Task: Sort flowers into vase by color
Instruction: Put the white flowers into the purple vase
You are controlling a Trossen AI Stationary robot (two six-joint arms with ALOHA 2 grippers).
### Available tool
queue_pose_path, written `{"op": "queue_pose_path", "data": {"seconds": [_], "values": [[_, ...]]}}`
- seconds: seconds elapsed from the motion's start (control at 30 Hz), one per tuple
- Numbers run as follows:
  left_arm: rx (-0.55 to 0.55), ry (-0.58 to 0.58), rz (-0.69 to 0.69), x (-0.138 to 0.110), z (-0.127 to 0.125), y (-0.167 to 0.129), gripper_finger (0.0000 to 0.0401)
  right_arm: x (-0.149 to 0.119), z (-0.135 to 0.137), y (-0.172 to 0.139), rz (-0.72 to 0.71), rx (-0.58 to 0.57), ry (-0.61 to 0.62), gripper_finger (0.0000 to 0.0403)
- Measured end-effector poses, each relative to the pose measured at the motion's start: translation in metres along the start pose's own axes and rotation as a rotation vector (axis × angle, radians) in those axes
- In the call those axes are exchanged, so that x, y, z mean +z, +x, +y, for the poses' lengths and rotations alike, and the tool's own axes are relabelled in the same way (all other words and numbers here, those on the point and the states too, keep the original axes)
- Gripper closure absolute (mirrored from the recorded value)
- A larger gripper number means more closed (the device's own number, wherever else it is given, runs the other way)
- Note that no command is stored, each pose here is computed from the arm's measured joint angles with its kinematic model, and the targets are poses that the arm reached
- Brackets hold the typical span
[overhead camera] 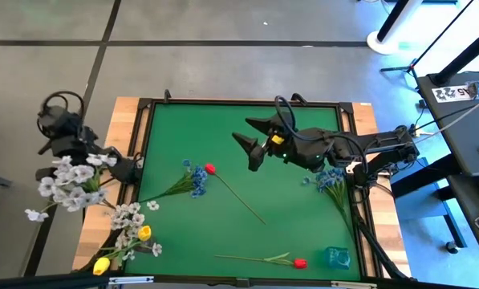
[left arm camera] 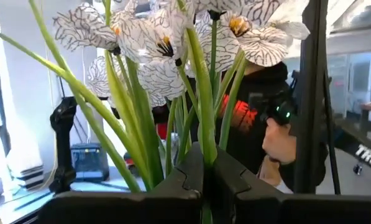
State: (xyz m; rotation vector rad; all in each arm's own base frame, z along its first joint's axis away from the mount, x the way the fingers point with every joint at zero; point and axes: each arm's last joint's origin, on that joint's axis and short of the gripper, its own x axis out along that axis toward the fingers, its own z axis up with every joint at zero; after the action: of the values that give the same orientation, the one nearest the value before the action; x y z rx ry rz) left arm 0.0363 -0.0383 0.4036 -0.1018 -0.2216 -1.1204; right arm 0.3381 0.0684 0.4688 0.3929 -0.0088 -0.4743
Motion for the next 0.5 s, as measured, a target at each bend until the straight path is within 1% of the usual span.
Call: {"op": "queue_pose_path", "data": {"seconds": [0.23,0.37,0.5], "values": [[-0.032,-0.049,-0.101,-0.03,0.011,0.01,0.04,0.001,-0.001,0.0,-0.025,-0.05,0.0,0.0086],[-0.083,-0.042,-0.189,-0.04,0.013,0.013,0.04,0.001,-0.002,0.0,-0.027,-0.055,0.0,0.0086],[-0.126,-0.052,-0.226,-0.054,0.013,0.016,0.04,0.001,-0.002,0.0,-0.027,-0.056,0.0,0.0086]]}}
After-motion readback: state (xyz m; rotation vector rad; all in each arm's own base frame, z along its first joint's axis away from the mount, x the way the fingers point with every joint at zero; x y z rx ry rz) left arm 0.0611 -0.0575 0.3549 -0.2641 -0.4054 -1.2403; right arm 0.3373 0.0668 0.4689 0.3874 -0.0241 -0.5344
